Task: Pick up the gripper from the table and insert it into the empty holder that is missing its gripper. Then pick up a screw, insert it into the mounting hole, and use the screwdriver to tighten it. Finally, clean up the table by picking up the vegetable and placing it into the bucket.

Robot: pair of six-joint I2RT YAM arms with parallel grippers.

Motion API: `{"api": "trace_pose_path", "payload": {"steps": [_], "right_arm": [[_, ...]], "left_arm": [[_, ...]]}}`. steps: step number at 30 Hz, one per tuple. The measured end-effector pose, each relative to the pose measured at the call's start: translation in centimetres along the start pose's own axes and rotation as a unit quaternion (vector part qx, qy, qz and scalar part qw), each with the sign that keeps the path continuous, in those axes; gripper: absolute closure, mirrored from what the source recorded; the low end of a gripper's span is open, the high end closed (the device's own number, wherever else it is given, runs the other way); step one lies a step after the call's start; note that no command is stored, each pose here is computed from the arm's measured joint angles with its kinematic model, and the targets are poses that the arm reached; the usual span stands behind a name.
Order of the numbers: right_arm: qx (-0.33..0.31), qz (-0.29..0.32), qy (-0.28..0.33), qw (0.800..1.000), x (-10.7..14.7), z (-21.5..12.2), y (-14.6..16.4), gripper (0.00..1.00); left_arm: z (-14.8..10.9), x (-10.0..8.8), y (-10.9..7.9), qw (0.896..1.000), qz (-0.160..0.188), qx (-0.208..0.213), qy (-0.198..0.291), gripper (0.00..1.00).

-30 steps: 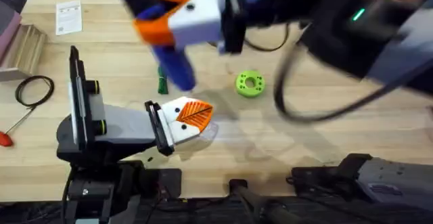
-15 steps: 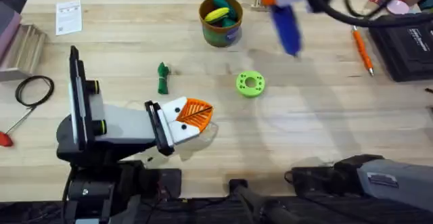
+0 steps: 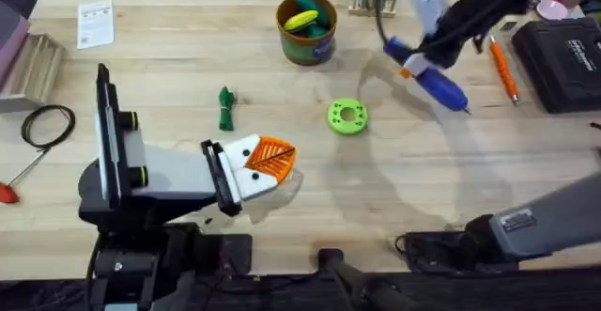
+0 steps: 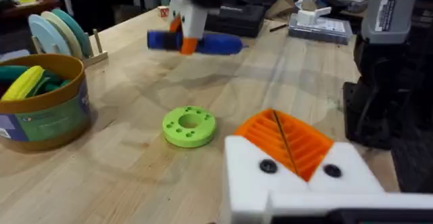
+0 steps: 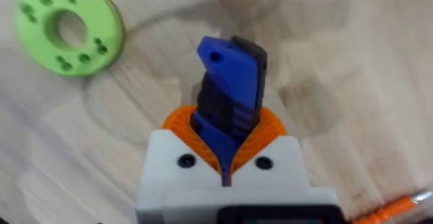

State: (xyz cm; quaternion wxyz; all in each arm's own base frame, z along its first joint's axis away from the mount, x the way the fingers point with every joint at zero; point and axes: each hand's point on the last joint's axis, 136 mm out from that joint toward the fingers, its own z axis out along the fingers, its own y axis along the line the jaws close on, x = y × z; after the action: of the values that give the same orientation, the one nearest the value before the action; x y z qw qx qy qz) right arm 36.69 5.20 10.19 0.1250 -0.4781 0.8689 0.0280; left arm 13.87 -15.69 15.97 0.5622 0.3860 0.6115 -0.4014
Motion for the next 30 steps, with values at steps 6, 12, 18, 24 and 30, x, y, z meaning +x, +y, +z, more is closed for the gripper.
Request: {"api": "trace_pose_path", "payload": {"steps": [6,12,18,24,30], "right_arm": [[-0.03,-0.006,0.064,0.997,2.2,4.9,-0.3,0.977],[-0.039,-0.006,0.081,0.996,2.8,6.2,-0.3,0.976],[-0.036,0.01,0.081,0.996,2.8,5.9,-0.3,0.197],[-0.02,0.054,-0.003,0.998,-0.3,1.7,0.0,0.011],[0.058,0.113,-0.114,0.985,-3.2,-7.8,0.2,0.01]], "left_arm": [[0.0,0.0,0.0,1.0,0.0,0.0,0.0,0.991],[0.0,0.0,0.0,1.0,0.0,0.0,0.0,0.991],[0.0,0.0,0.0,1.0,0.0,0.0,0.0,0.991],[0.0,0.0,0.0,1.0,0.002,0.0,0.0,0.326],[0.0,0.0,0.0,1.0,0.0,0.0,0.0,0.015]]}}
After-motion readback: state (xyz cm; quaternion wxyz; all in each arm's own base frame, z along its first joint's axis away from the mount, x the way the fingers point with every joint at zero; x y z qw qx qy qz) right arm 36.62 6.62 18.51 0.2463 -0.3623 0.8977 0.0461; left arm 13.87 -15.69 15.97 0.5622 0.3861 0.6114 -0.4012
